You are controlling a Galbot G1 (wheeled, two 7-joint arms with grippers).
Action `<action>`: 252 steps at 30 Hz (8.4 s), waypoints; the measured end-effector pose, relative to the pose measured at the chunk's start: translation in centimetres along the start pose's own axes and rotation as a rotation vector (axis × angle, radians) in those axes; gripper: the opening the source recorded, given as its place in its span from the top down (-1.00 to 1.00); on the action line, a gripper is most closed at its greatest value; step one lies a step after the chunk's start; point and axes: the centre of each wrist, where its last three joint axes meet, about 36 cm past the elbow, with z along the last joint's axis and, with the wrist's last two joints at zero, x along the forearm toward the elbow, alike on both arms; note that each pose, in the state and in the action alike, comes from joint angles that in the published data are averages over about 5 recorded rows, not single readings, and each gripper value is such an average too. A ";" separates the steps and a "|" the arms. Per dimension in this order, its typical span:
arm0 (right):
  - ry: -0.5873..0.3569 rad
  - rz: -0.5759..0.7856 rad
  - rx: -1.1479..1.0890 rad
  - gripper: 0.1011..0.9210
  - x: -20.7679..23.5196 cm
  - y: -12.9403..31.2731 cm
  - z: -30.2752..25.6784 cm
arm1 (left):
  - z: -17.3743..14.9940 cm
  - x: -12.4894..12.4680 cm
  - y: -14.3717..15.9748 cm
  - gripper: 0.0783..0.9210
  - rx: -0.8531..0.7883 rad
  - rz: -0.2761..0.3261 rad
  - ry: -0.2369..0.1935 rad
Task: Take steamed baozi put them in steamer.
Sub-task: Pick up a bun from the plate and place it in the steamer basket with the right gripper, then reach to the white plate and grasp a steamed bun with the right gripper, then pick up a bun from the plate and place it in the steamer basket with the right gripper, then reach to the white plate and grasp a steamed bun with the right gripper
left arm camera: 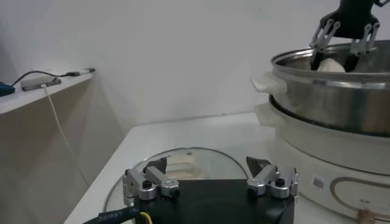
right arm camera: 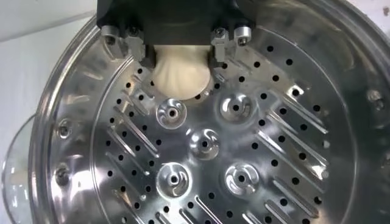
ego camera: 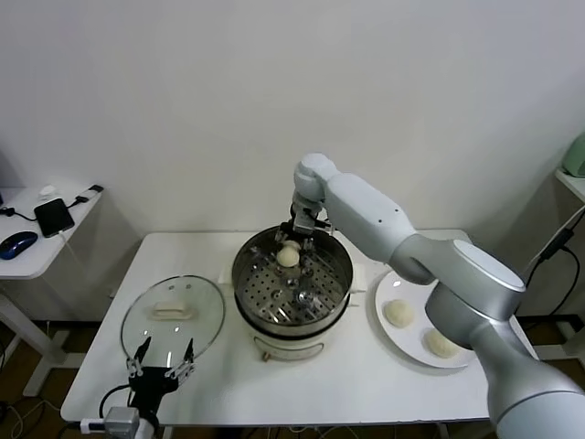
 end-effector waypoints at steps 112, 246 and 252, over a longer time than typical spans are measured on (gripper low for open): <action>0.093 -0.091 -1.395 -0.42 -5.5 31.3 -6.4 | 0.8 -1.3 0.1 -0.77 0.014 0.045 0.047; 0.030 -0.295 -1.208 -0.76 3.1 34.7 -8.3 | -2.9 -0.3 -1.1 -0.77 0.060 0.080 0.014; 0.037 -0.323 -1.206 -0.76 1.8 35.7 -8.6 | -2.8 -0.4 -0.9 -0.77 0.060 0.079 0.018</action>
